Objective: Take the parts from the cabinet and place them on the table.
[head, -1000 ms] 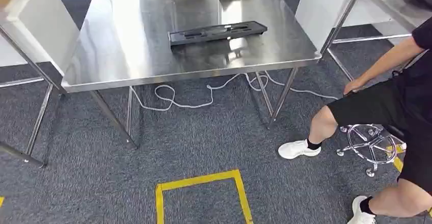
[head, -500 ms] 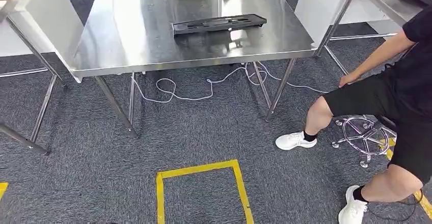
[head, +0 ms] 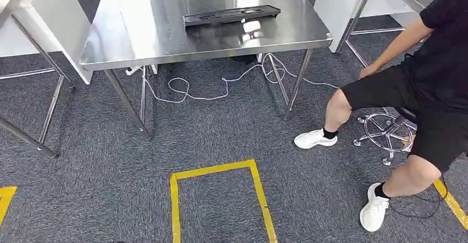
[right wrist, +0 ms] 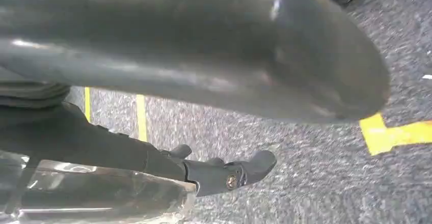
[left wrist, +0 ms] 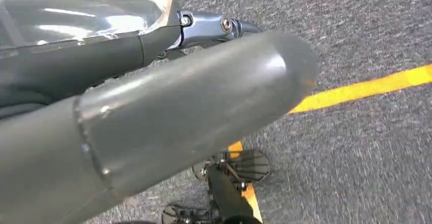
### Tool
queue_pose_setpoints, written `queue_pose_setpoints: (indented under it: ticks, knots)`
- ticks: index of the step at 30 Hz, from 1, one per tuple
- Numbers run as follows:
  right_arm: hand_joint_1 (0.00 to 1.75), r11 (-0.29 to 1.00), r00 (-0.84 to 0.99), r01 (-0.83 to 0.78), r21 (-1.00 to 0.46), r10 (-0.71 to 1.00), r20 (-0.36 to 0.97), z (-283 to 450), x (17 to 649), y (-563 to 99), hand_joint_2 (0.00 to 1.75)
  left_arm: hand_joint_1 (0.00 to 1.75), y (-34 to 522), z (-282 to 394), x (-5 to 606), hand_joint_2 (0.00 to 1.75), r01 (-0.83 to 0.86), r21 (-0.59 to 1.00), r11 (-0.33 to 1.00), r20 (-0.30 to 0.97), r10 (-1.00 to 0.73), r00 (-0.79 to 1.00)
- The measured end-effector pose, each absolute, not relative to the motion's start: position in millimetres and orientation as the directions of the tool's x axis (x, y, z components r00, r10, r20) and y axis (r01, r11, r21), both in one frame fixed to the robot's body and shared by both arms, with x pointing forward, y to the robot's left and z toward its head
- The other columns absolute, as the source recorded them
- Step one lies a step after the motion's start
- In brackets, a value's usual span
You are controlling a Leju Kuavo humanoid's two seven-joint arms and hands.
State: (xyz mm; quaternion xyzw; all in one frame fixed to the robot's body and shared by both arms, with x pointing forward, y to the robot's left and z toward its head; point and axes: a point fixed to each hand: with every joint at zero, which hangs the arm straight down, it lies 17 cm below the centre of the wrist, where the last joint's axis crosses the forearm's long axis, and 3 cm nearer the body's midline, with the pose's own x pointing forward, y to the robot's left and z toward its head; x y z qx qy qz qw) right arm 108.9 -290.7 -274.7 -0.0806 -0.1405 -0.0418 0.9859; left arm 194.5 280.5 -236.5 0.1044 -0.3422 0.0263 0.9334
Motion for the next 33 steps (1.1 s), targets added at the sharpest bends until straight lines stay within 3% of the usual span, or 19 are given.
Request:
queue_pose_setpoints:
  ticks: [4,16,19,33]
  knots:
    - [0.0,0.984,0.959,0.104,-0.148,-0.06,0.277,-275,107,-291,0.0,0.0,274,-233,193,0.0,-0.144,0.115,0.983,0.679,0.028,0.734]
    - [0.0,0.984,0.96,0.101,-0.146,-0.058,0.273,-276,105,-288,0.0,0.0,286,-239,182,0.0,-0.155,0.189,0.97,0.638,-0.001,0.77]
    - [0.0,0.984,0.961,0.1,-0.144,-0.058,0.269,-276,102,-287,0.0,0.0,273,-238,186,0.0,-0.146,0.113,0.983,0.652,0.037,0.757]
    - [0.0,0.985,0.963,0.092,-0.144,-0.051,0.265,-276,102,-284,0.0,0.0,288,-241,178,0.0,-0.145,0.202,0.969,0.624,-0.014,0.781]
